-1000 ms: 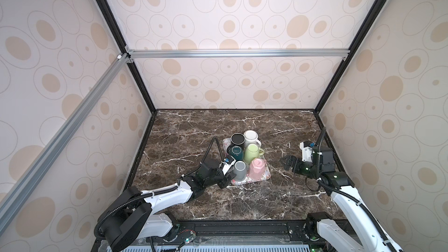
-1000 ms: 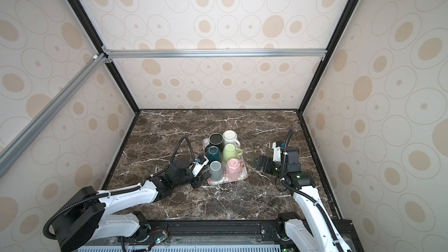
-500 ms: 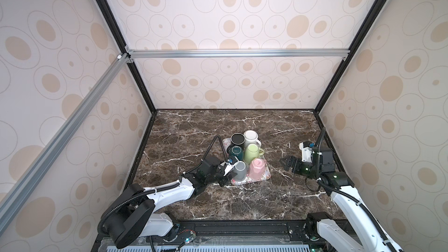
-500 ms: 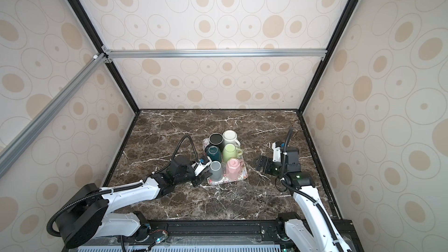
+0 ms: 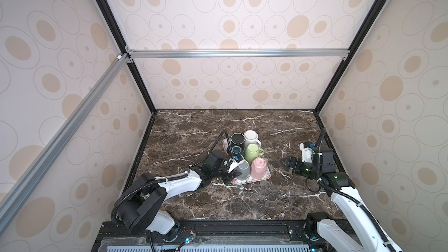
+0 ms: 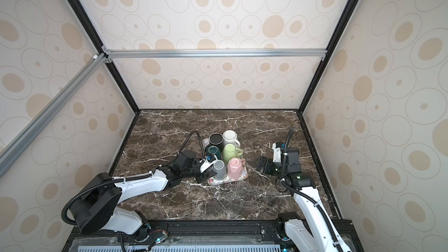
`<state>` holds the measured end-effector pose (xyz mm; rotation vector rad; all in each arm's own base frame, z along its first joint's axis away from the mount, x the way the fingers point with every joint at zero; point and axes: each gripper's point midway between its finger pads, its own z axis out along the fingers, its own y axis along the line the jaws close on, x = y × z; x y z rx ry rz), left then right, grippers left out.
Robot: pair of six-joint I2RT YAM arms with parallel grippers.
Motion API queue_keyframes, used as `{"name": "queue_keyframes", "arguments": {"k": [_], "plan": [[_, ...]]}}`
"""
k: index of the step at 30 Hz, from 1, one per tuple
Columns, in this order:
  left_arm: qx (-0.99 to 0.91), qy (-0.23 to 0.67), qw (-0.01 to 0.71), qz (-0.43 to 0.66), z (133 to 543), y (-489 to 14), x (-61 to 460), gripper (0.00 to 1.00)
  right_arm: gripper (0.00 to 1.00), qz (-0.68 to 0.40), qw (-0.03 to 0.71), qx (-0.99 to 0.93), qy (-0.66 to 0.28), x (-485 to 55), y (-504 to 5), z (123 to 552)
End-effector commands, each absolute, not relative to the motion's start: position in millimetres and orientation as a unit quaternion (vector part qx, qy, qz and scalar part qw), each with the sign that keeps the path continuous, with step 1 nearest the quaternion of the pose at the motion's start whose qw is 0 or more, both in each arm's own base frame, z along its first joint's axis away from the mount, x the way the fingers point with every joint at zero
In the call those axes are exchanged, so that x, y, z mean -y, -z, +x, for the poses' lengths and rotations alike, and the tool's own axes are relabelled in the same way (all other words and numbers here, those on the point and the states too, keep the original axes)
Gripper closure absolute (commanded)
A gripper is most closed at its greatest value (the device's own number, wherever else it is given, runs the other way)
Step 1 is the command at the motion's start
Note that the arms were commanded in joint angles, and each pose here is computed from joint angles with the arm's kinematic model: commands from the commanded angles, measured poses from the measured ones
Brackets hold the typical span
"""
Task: Turn the mug right side up
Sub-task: Pick up the mug from the tray.
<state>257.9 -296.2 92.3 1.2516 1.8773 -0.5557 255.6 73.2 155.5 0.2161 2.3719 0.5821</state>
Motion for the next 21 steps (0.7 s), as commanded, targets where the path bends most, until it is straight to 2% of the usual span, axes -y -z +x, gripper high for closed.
{"name": "queue_keyframes", "arguments": {"k": [1,7,21], "plan": [[-0.737,0.233,0.389,0.502,253,-95,298,0.49,0.0,0.083,0.331,-0.914,-0.22,-73,-150,249],[-0.74,0.236,0.392,0.493,249,-96,293,0.54,0.0,0.085,0.328,-0.915,-0.219,-72,-147,248],[-0.761,0.24,0.349,0.492,246,-74,294,0.59,0.0,0.085,0.329,-0.915,-0.217,-71,-146,246]]}}
